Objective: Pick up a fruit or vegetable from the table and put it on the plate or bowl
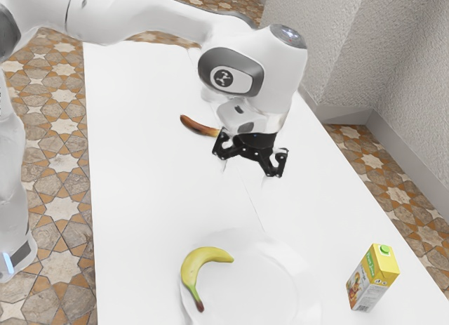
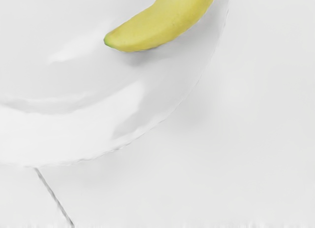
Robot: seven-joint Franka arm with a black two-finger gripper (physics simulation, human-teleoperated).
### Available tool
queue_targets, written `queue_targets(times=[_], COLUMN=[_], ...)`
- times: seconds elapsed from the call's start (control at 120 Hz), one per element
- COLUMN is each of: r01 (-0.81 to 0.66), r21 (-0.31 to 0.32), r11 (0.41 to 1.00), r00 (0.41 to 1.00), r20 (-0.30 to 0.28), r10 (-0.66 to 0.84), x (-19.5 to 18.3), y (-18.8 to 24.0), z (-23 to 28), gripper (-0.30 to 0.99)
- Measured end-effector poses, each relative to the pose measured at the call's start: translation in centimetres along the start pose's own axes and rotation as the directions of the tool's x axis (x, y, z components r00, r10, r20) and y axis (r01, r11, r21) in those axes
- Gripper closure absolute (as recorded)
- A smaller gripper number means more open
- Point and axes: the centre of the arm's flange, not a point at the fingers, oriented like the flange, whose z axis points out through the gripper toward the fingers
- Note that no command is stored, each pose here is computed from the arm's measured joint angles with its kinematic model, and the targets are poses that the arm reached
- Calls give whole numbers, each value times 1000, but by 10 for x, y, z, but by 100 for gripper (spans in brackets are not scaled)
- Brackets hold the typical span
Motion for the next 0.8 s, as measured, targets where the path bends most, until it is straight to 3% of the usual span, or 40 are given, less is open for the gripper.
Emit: queue_targets(times=[0.092, 0.192, 0.417, 0.533, 0.675, 0.8], r01=[294, 478, 670, 782, 893, 902], r21=[-24, -61, -127, -193, -216, -228], r11=[956, 876, 731, 593, 395, 366], r00=[956, 878, 739, 612, 423, 399], r20=[12, 9, 28, 58, 101, 118], r10=[-293, -478, -673, -788, -901, -909], x=[-149, -227, -291, -339, -390, -386], y=[55, 108, 139, 161, 224, 214], z=[-6, -2, 20, 59, 76, 86], gripper=[1, 1, 0, 0, 0, 0])
